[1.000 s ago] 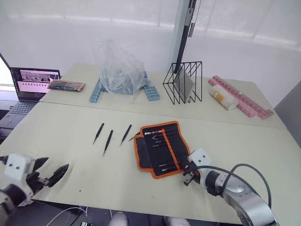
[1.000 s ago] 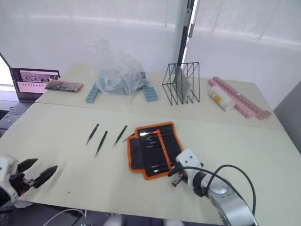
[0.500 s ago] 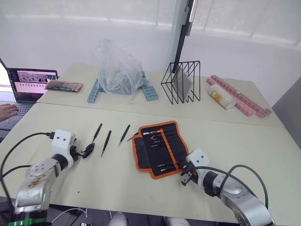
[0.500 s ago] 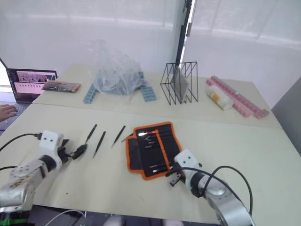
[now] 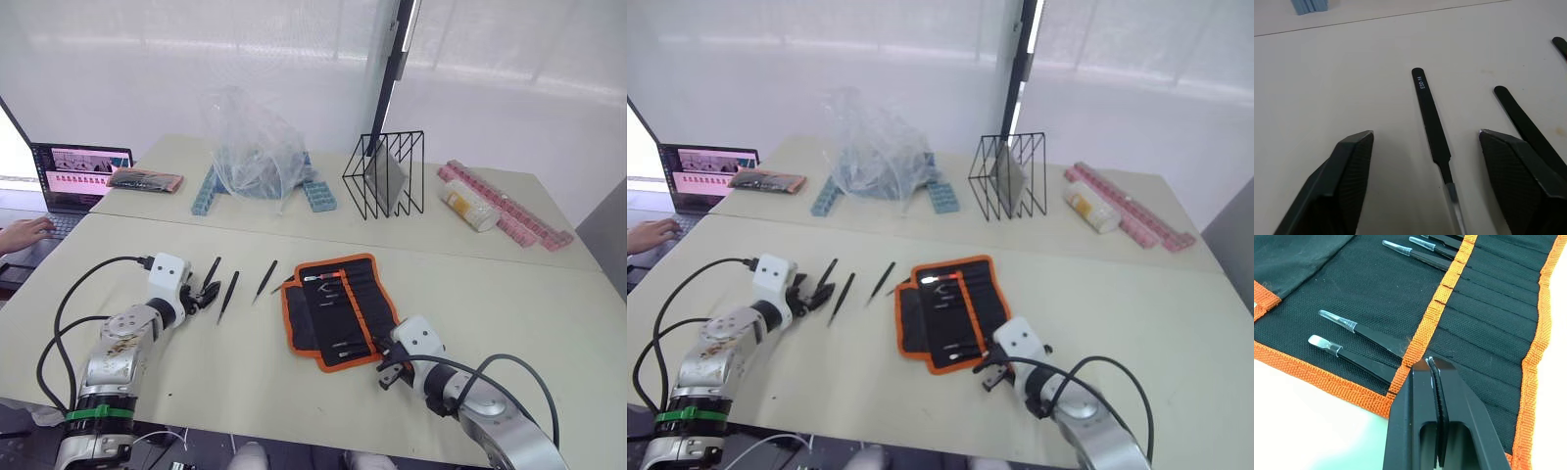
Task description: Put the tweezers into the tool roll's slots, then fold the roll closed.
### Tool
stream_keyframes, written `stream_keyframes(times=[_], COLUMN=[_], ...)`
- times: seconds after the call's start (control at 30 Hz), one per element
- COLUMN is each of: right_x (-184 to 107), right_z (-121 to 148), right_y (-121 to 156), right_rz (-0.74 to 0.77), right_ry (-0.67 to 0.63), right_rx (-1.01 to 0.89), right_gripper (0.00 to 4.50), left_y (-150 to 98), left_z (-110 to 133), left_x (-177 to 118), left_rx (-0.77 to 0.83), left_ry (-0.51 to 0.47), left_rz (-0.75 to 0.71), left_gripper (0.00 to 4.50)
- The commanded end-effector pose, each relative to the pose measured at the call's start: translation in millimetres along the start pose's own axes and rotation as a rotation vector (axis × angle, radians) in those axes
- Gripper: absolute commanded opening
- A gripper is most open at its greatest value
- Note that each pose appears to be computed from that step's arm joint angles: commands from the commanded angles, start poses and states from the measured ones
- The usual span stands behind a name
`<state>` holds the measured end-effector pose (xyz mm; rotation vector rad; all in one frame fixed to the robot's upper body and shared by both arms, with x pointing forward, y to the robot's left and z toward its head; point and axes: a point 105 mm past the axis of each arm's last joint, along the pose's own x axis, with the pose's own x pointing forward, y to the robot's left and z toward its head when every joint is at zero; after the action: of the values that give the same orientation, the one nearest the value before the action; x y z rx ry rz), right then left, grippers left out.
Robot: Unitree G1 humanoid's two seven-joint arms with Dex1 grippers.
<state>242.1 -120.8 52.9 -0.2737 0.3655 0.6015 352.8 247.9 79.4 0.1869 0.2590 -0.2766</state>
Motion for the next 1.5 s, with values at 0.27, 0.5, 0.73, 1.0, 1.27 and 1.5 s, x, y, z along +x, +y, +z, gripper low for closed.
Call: stream_keyframes(times=[0.27, 0.5, 0.73, 1.0, 1.27, 1.5], right_x=[-3.6, -5.0, -3.7, -0.2, 0.8, -7.7], right_z=[-59.8, -61.7, -67.0, -70.5, -47.0, -16.8], right_y=[12.3, 14.2, 18.3, 19.5, 13.4, 9.1], right_rz=[0.011, -0.001, 0.005, 0.0, -0.031, -0.05], right_ry=[0.162, 0.097, 0.07, 0.063, -0.091, -0.26], right_rx=[0.089, 0.116, 0.132, 0.139, 0.158, 0.152], right_gripper=[0.0, 0.0, 0.0, 0.0, 0.0, 0.0], left_y=[-0.3, 6.2, 4.4, -57.6, -133.4, -152.6], left_z=[-14.2, 11.5, 52.5, 104.0, 97.6, 78.1], left_x=[-2.3, -17.6, -35.3, -41.2, -24.2, -10.5], left_rx=[0.02, 0.07, 0.123, 0.114, 0.229, 0.331], left_ry=[0.051, -0.04, -0.15, -0.267, -0.15, -0.058], left_rz=[0.008, 0.026, -0.04, -0.399, -0.724, -0.793], left_gripper=[0.03, 0.03, 0.03, 0.03, 0.03, 0.03])
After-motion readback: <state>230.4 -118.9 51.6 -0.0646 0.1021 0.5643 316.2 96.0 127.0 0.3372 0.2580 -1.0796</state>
